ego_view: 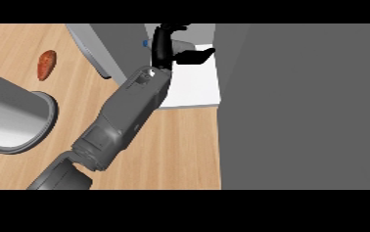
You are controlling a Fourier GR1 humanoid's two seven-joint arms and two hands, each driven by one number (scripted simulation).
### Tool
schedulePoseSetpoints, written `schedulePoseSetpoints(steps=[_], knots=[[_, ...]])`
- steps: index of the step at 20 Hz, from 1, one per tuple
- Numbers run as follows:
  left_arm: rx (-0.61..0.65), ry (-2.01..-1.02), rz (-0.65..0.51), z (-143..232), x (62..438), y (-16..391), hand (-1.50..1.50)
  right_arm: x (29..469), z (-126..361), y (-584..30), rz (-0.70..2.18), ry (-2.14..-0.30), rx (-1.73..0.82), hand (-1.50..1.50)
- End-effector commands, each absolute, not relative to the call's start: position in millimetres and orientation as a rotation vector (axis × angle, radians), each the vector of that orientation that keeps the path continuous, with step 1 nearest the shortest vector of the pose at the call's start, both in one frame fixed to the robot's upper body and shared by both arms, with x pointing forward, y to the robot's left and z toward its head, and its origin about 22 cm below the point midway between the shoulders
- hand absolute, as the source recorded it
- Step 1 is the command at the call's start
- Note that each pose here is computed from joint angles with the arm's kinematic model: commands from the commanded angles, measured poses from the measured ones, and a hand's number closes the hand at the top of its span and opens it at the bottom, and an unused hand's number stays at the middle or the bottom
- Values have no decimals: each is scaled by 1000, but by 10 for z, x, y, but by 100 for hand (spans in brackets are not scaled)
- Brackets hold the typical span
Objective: Pick up the bottled water, place it into the cabinet and close the cabinet
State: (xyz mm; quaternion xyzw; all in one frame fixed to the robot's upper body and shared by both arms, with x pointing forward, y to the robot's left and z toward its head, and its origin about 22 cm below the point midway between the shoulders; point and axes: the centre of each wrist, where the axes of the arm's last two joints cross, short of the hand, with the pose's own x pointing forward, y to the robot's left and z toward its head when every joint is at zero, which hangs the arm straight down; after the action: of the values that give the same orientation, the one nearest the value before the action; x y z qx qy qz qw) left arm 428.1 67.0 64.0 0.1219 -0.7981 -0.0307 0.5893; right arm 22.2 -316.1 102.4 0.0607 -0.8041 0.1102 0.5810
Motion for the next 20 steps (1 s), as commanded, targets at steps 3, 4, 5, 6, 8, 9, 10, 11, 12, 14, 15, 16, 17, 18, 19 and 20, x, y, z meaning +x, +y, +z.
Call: schedulePoseSetpoints(steps=[3, 4, 5, 6, 8, 9, 10, 11, 12, 14, 15, 16, 17, 18, 19, 20], knots=[[319, -1847, -75, 703, 4344, 656, -150, 199, 1228, -3125, 255, -1932, 179, -150], [295, -1862, -54, 649, 4340, 703, -150, 218, 1237, -3035, 235, -1930, 179, -150], [264, -1838, -35, 713, 4351, 669, -150, 169, 1264, -3131, 249, -1923, 177, -150], [241, -1864, -40, 791, 4374, 637, -150, 282, 1133, -3078, 228, -1937, 176, -150], [205, -1887, -46, 909, 4438, 693, -150, 300, 1206, -3044, 240, -1944, 171, -150], [194, -1898, -26, 730, 4356, 674, -150, 182, 1284, -3007, 240, -1926, 175, -150], [158, -1925, -39, 866, 4375, 598, -150, 242, 1224, -3070, 249, -1936, 179, -150], [119, -1943, -3, 865, 4373, 613, -150, 226, 1279, -3045, 234, -1946, 150, -150], [62, -1945, 15, 741, 4343, 679, -150, 234, 1279, -2976, 255, -1928, 155, -150], [-28, -1955, 37, 1026, 4410, 606, -150, 212, 1219, -3045, 253, -1931, 162, -150], [-64, -1945, 34, 753, 4306, 657, -150, 252, 1263, -2973, 245, -1932, 169, -150], [-70, -1966, 31, 830, 4344, 665, -150, 176, 1268, -3072, 268, -1915, 152, -150], [-101, -1940, 22, 793, 4278, 608, -150, 248, 1291, -3081, 279, -1925, 158, -150], [-120, -1932, 24, 842, 4281, 592, -150, 124, 1396, -2971, 244, -1932, 164, -150], [-137, -1941, 19, 803, 4238, 571, -150, 195, 1428, -2918, 294, -1929, 178, -150], [-142, -1944, 18, 833, 4237, 550, -150, 224, 1379, -3019, 277, -1941, 178, -150]])
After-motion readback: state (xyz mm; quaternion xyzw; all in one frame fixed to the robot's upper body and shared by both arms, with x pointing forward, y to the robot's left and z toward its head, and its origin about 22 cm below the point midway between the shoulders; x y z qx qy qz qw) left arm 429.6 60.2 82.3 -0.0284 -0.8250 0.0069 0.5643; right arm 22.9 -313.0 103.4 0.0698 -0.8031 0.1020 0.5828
